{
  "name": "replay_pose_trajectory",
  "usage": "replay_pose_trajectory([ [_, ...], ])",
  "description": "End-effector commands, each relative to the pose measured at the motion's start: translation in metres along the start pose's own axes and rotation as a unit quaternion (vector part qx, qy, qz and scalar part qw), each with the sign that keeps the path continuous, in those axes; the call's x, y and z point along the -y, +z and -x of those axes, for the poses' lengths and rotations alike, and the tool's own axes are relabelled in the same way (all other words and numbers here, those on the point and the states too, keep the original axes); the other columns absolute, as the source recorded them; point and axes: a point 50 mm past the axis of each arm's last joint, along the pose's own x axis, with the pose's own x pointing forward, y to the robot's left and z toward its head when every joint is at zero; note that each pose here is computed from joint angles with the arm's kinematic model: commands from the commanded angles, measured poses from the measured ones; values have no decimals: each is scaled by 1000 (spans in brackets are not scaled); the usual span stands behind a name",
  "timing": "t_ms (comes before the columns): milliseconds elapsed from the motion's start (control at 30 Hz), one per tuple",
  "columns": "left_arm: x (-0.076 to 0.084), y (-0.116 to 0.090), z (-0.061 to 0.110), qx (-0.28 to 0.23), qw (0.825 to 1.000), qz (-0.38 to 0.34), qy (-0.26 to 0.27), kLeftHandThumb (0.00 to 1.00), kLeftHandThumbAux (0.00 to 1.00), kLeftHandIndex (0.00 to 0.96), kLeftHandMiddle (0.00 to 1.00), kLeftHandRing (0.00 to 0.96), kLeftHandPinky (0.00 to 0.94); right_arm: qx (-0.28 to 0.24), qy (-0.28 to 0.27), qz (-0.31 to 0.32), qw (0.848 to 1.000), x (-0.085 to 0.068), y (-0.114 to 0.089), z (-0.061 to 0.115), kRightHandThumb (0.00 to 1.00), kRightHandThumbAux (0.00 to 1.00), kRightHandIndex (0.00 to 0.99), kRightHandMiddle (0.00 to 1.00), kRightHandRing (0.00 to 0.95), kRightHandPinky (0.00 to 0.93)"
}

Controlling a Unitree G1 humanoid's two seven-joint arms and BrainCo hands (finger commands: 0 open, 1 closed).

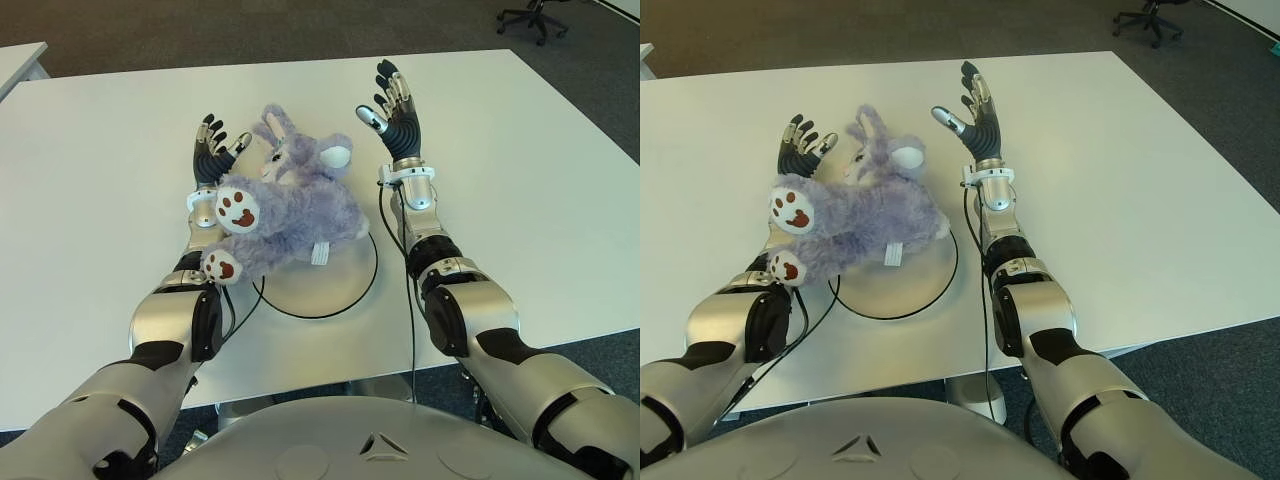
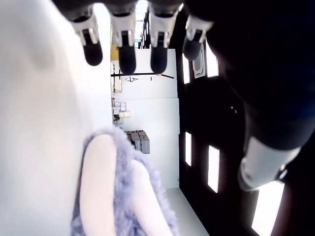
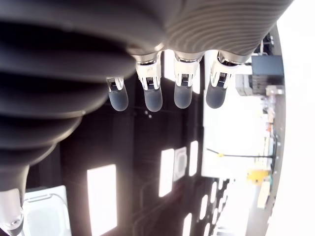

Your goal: Put the doll into the plate.

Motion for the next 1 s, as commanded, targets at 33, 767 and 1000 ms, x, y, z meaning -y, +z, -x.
replay_pose_trajectory([
  [33, -7, -116, 92, -267, 964, -14, -5, 61, 681, 18, 124, 120, 92, -43, 4, -7, 999, -1, -10, -1, 0, 590, 19, 6, 0, 4],
  [767, -10, -111, 87, -240, 971, -14, -10, 47, 645, 0, 98, 96, 75, -129, -8, -13, 992, 2, -29, 5, 0, 556, 25, 9, 1, 12],
  [1000, -12, -109, 87, -233, 972, -14, -10, 41, 644, 1, 100, 98, 81, -145, -14, -24, 989, 3, -33, 6, 0, 550, 23, 9, 3, 19],
])
